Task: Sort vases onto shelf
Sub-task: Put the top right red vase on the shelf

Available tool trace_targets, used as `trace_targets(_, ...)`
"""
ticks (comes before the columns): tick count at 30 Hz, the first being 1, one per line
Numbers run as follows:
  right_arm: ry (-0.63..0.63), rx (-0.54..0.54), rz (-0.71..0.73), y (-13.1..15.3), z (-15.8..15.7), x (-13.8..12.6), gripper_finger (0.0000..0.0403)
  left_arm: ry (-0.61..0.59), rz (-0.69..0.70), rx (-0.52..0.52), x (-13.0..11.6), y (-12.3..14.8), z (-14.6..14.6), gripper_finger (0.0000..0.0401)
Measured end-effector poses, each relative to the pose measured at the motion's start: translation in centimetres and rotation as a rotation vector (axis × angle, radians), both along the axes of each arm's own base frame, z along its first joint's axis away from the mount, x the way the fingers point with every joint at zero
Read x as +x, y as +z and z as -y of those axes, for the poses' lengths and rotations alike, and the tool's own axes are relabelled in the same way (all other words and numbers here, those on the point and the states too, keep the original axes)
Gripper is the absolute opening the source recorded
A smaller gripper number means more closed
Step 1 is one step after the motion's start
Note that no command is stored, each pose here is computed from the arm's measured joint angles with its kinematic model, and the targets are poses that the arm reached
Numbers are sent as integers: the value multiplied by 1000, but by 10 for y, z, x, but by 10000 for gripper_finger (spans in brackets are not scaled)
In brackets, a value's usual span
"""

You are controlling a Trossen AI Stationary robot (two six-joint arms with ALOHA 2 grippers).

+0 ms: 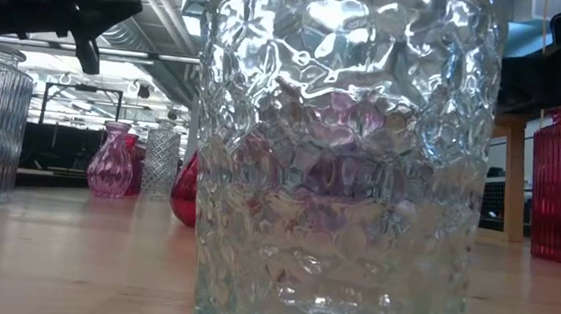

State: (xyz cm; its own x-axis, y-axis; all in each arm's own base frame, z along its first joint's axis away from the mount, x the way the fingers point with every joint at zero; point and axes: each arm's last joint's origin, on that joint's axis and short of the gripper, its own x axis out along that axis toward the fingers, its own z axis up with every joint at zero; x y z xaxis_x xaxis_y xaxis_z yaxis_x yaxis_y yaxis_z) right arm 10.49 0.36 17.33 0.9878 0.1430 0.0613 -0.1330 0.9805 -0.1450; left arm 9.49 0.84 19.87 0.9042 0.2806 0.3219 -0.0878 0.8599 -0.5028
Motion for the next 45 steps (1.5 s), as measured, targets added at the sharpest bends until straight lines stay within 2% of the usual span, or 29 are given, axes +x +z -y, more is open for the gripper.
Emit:
trace_targets(8,-4,-29,111,10,0,-1,1,-11,0,5,0,0,0,24)
trace_targets(11,-58,-99,156,14,1,-2,1,-11,1,5,0,0,0,24)
trace_targets(16,-106,-90,186,17,3,-2,1,-11,1,5,0,0,0,24)
trace_targets(18,-154,-49,205,19,4,-3,1,-11,1,5,0,0,0,24)
trace_targets(23,-259,244,212,20,9,-3,1,-11,1,6,0,0,0,24)
trace_targets(27,-268,297,212,20,9,-3,1,-11,1,6,0,0,0,24)
trace_targets(36,-283,214,211,20,9,-3,1,-10,1,6,0,0,0,24)
trace_targets(41,-278,26,230,22,8,-4,1,-8,0,6,0,0,0,24)
trace_targets(45,-272,-134,326,30,7,-7,1,2,0,3,0,0,0,24)
